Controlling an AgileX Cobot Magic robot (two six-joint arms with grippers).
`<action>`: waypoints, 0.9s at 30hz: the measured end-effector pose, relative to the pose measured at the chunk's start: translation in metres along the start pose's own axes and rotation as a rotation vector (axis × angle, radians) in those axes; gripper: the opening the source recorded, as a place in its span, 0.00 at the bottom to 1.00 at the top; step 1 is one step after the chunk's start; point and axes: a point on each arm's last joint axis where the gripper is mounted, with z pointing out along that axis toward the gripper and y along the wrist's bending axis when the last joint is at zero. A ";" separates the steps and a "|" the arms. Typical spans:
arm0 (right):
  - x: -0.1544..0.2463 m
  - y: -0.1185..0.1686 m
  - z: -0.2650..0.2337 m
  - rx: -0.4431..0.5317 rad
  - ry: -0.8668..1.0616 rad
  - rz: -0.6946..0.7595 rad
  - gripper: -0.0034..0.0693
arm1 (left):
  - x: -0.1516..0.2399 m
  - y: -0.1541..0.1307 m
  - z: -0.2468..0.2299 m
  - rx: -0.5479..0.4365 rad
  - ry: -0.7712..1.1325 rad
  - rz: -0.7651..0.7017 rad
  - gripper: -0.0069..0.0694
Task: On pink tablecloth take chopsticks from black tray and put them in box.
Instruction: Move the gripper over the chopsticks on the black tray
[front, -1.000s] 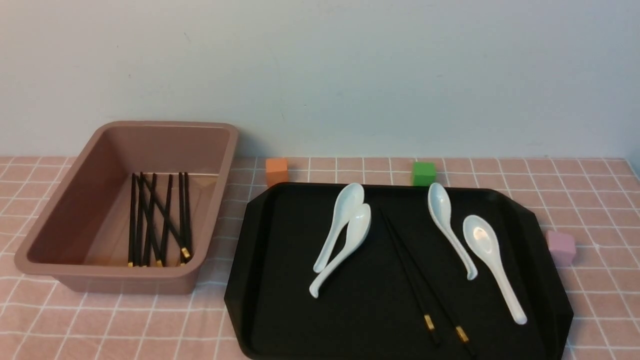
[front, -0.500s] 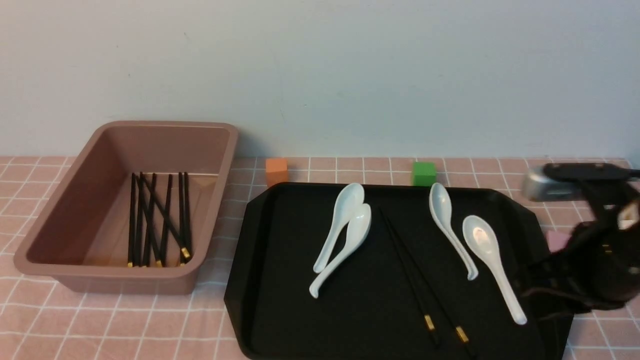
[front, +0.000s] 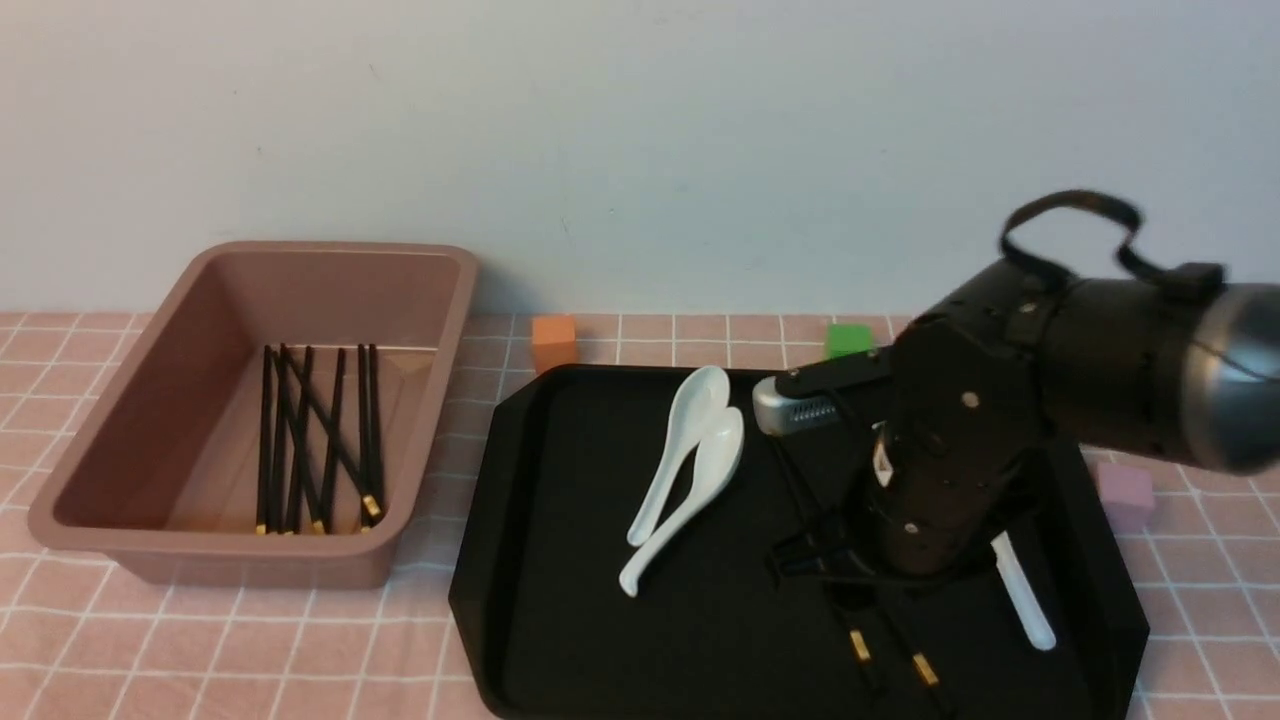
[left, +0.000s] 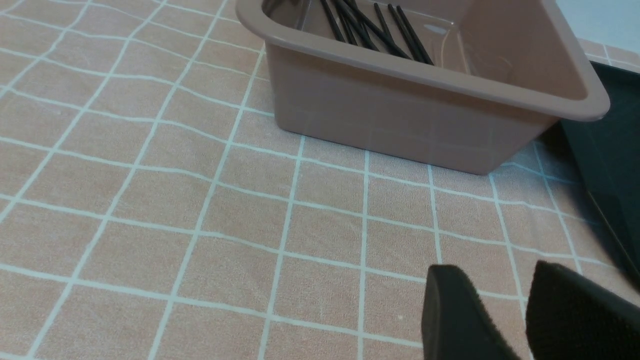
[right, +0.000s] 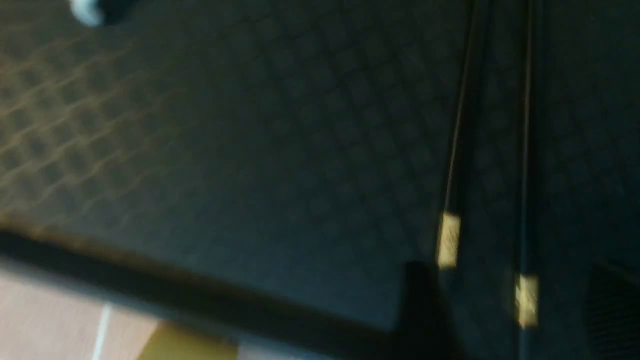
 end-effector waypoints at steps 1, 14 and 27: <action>-0.002 0.000 0.007 0.000 -0.002 0.004 0.77 | 0.000 0.000 0.000 0.000 0.000 0.000 0.40; -0.018 -0.016 0.055 0.016 0.028 0.073 0.80 | 0.000 0.000 0.000 0.000 0.000 0.000 0.40; -0.020 -0.014 0.058 0.005 0.029 0.081 0.38 | 0.000 0.000 0.000 0.000 0.000 0.000 0.40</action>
